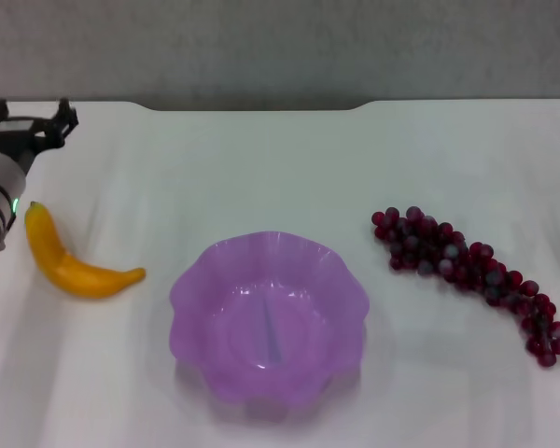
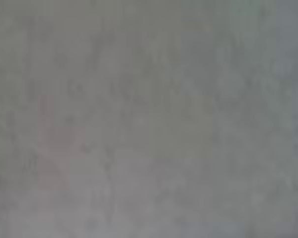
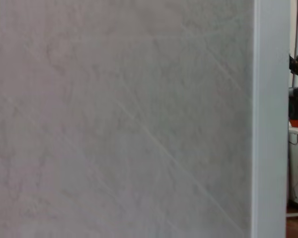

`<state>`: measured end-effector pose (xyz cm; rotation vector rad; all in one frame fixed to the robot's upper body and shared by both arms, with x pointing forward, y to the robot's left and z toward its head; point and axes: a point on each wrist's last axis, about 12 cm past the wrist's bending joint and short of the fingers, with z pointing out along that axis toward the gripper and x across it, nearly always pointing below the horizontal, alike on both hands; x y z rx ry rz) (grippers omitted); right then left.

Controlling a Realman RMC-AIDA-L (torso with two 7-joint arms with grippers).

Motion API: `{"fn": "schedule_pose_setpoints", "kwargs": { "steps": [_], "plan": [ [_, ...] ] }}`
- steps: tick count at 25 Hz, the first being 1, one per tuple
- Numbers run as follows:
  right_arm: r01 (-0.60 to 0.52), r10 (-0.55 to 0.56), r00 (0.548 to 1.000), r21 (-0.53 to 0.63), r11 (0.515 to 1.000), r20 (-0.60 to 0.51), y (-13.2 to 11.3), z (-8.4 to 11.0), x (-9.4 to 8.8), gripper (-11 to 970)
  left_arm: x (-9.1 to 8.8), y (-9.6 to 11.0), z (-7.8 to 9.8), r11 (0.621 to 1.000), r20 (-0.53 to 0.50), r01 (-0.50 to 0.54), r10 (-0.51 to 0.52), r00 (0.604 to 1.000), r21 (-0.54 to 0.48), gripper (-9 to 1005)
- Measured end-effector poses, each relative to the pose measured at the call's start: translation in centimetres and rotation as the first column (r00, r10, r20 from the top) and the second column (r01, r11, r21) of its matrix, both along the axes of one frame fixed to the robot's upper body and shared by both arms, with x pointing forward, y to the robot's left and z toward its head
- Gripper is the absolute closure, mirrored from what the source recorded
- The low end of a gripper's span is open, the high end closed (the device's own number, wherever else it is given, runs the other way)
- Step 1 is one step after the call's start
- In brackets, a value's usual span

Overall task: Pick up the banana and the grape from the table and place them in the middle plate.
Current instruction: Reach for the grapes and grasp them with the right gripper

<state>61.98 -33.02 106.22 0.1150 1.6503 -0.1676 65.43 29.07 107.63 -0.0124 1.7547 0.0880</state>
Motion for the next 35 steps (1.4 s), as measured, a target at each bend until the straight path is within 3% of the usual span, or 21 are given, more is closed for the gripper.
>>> {"fn": "schedule_pose_setpoints", "kwargs": {
  "steps": [8, 13, 18, 23, 35],
  "plan": [
    [0.029, -0.029, 0.999, 0.0, 1.0, -0.028, -1.1, -0.8, -1.0, 70, 0.7, -0.8, 0.5, 1.0, -0.04, 0.023, -0.024, 0.999, -0.01, 103],
    [0.008, -0.008, 1.0, 0.0, 1.0, -0.027, -0.6, -0.8, -0.8, 70, 0.6, -0.4, 0.5, 1.0, -0.037, -0.001, 0.001, 0.999, -0.004, 103],
    [-0.131, 0.13, 0.985, -0.009, 0.991, -0.117, 2.1, -1.7, -0.5, 71, 0.6, -0.9, 0.4, 1.0, -0.036, 0.019, -0.019, 0.999, 0.014, 103],
    [-0.284, 0.282, 0.94, 0.017, 0.959, -0.189, 5.8, -2.3, -0.6, 71, 0.4, -0.6, 0.2, 1.0, -0.048, 0.012, -0.012, 0.999, 0.017, 103],
    [-0.439, 0.426, 0.813, 0.063, 0.896, -0.396, 10.6, -3.5, -1.6, 71, -0.4, 0.6, -0.7, 0.999, -0.076, -0.008, 0.011, 0.997, 0.044, 102]
  ]
}}
